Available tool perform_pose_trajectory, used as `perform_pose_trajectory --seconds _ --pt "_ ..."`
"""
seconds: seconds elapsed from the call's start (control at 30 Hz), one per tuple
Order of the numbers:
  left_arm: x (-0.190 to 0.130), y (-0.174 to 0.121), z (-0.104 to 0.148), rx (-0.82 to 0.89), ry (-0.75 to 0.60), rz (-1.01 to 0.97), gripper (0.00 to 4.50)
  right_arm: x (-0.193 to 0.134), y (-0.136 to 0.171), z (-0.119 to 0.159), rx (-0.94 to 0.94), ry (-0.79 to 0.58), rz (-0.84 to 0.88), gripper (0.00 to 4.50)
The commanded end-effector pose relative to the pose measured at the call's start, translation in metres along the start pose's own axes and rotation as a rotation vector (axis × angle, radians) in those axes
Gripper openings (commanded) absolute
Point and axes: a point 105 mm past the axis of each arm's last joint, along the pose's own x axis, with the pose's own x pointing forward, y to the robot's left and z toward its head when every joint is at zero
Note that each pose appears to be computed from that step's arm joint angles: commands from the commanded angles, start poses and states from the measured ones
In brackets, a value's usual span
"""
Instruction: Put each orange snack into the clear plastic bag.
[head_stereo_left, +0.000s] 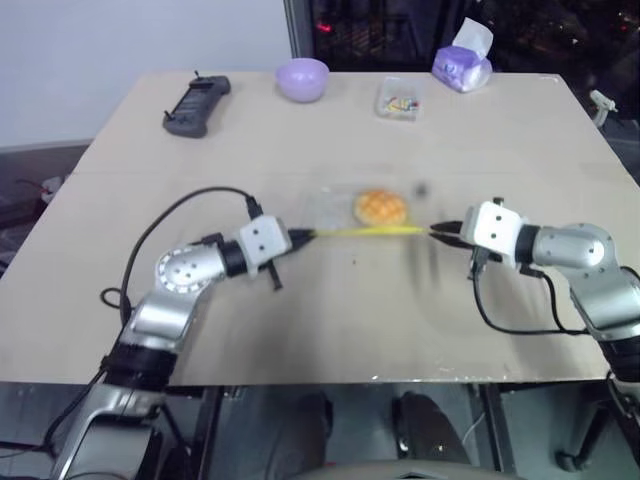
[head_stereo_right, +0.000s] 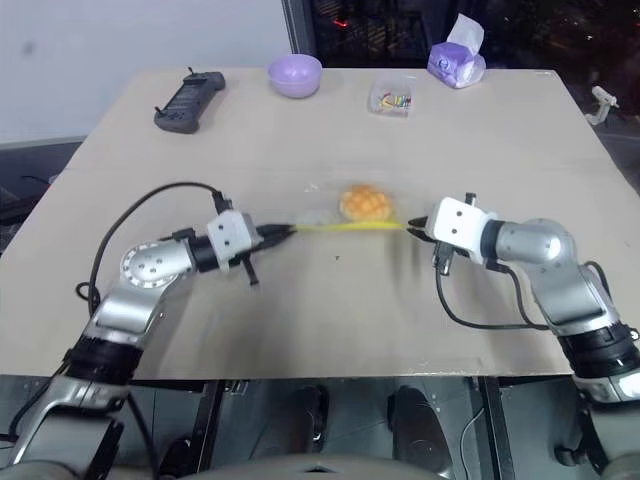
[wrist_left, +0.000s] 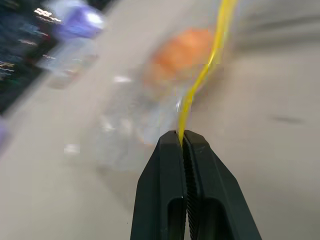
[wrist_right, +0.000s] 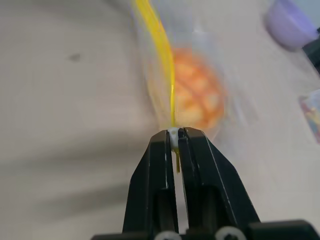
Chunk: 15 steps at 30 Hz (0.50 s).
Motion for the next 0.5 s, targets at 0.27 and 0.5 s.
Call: perform_pose_trajectory --seconds 0.27,0.5 --pt "-0.019 -0.01 0.006 -0.19 -0.013 0.032 2.43 -0.025 0.005 -0.005 0.06 0.018 0.032 2.37" --pt "-0.043 -0.023 -0.013 -0.402 0.034 0.034 2.43 -0.054 0.015 -0.01 0.288 -0.093 0.043 2.37"
